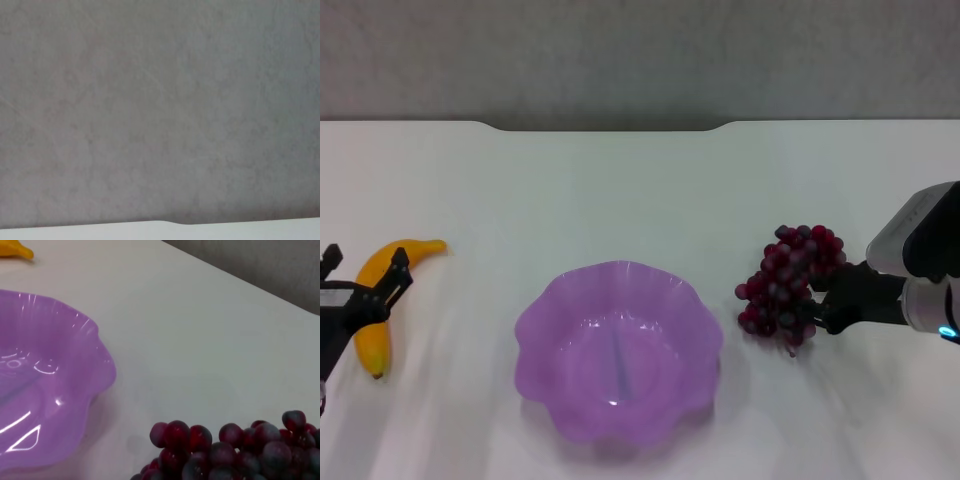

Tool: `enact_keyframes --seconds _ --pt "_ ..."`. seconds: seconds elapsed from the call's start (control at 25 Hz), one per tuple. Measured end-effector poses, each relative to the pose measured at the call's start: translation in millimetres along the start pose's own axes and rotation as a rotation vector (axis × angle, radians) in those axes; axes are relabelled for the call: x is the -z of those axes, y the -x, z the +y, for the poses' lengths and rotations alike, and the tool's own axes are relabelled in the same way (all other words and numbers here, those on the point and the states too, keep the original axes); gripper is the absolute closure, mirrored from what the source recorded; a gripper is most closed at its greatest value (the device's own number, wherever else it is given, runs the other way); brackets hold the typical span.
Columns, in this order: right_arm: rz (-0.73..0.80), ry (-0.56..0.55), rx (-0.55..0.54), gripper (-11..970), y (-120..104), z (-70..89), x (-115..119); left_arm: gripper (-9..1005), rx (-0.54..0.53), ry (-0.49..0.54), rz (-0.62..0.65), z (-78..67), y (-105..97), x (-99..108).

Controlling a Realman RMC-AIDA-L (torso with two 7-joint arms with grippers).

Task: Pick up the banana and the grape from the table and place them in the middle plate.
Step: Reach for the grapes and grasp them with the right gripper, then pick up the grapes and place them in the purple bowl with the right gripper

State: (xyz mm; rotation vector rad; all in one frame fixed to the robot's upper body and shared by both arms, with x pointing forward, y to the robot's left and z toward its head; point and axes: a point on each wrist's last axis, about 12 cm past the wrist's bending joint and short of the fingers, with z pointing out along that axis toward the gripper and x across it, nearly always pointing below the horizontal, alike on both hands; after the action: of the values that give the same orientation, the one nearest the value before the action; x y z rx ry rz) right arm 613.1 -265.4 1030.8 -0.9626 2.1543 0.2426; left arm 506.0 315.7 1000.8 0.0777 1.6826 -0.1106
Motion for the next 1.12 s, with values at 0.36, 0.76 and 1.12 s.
enact_keyframes --seconds 0.36,0.76,1.12 --pt "0.002 -0.003 0.007 606 -1.6 -0.2 0.3 105 0.003 -0.01 -0.006 -2.3 1.9 -2.2" --pt "0.005 -0.024 0.013 726 -5.2 -1.9 0.9 106 0.004 -0.01 -0.006 -2.0 2.0 -2.3" --pt "0.003 -0.034 0.034 780 -4.1 -3.7 1.3 106 0.004 -0.01 -0.007 -2.0 2.0 -2.2"
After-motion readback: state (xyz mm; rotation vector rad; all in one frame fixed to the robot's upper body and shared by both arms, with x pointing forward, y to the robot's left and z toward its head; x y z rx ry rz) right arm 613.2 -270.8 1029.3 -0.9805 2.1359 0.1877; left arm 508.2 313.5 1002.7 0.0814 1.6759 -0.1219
